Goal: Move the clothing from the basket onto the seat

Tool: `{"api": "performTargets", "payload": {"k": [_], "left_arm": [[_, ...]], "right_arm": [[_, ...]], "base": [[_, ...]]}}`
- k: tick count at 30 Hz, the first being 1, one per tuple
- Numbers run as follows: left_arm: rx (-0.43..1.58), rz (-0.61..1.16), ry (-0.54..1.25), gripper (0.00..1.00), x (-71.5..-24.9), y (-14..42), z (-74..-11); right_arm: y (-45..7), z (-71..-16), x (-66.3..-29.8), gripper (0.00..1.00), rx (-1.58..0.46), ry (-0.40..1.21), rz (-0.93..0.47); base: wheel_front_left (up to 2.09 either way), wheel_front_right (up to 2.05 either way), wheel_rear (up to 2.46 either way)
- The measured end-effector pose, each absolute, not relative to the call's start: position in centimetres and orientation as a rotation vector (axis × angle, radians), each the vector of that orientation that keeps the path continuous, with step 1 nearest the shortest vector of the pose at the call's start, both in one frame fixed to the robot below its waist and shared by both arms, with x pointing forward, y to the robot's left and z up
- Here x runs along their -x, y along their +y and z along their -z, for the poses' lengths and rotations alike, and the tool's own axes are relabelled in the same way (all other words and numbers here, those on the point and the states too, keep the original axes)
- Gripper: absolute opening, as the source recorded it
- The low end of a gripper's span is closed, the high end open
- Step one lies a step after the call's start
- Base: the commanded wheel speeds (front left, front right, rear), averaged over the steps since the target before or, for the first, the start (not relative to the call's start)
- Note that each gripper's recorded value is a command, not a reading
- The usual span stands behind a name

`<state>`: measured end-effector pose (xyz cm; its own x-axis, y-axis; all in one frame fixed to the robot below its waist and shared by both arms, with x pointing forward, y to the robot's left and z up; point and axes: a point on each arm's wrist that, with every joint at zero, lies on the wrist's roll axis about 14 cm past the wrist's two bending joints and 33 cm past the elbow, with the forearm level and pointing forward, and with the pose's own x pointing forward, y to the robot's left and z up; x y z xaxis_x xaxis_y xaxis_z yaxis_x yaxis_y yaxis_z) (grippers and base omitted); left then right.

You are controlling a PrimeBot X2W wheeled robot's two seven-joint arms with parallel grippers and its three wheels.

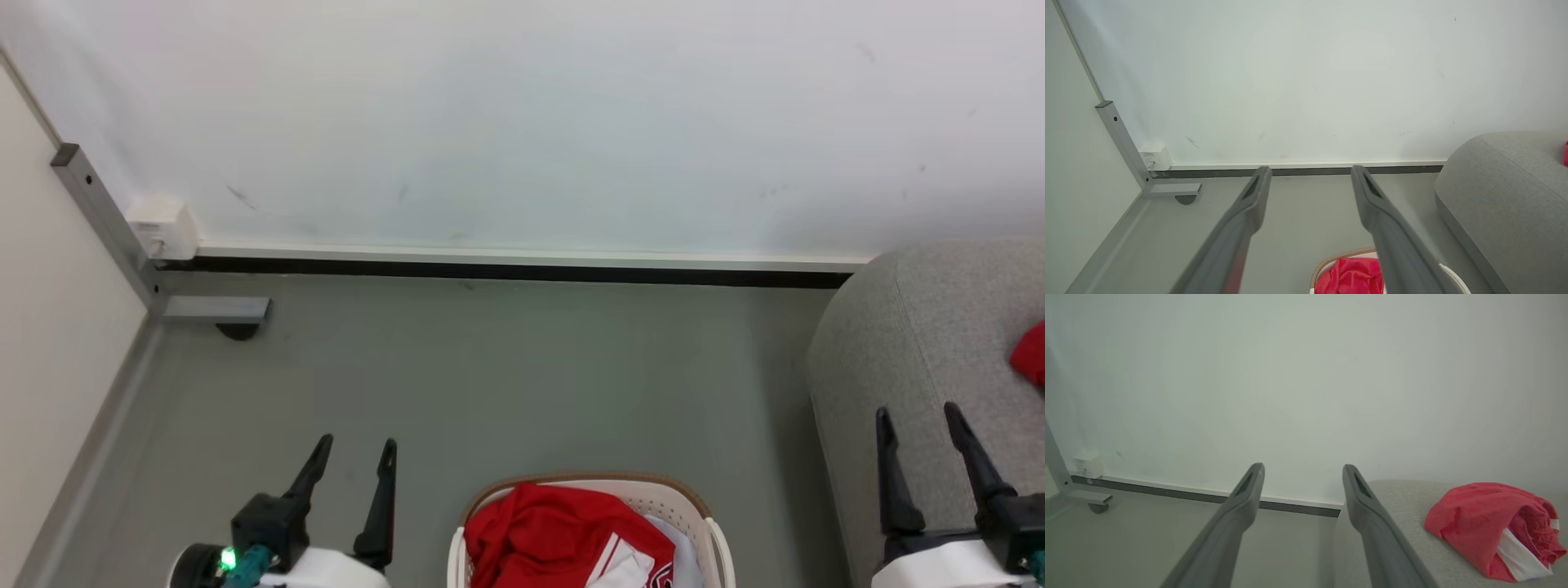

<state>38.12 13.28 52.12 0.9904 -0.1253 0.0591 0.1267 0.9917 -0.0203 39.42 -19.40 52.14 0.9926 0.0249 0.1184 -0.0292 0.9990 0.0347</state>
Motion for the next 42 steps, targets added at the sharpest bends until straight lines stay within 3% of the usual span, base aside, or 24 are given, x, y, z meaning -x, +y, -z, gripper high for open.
{"api": "performTargets", "payload": {"k": [16, 42], "left_arm": [[0.02, 0.026, -0.022, 1.0, -35.2, 17.7, -49.4], [0.024, 0.026, -0.038, 1.0, -35.1, 18.1, -49.3]], "right_arm": [[-18.0, -49.3, -36.6, 1.0, -0.065, -0.036, -0.062], [-17.7, -48.5, -36.2, 1.0, -0.09, -0.013, -0.068]], "base": [[0.0, 0.0, 0.0], [0.0, 0.0, 0.0]]}}
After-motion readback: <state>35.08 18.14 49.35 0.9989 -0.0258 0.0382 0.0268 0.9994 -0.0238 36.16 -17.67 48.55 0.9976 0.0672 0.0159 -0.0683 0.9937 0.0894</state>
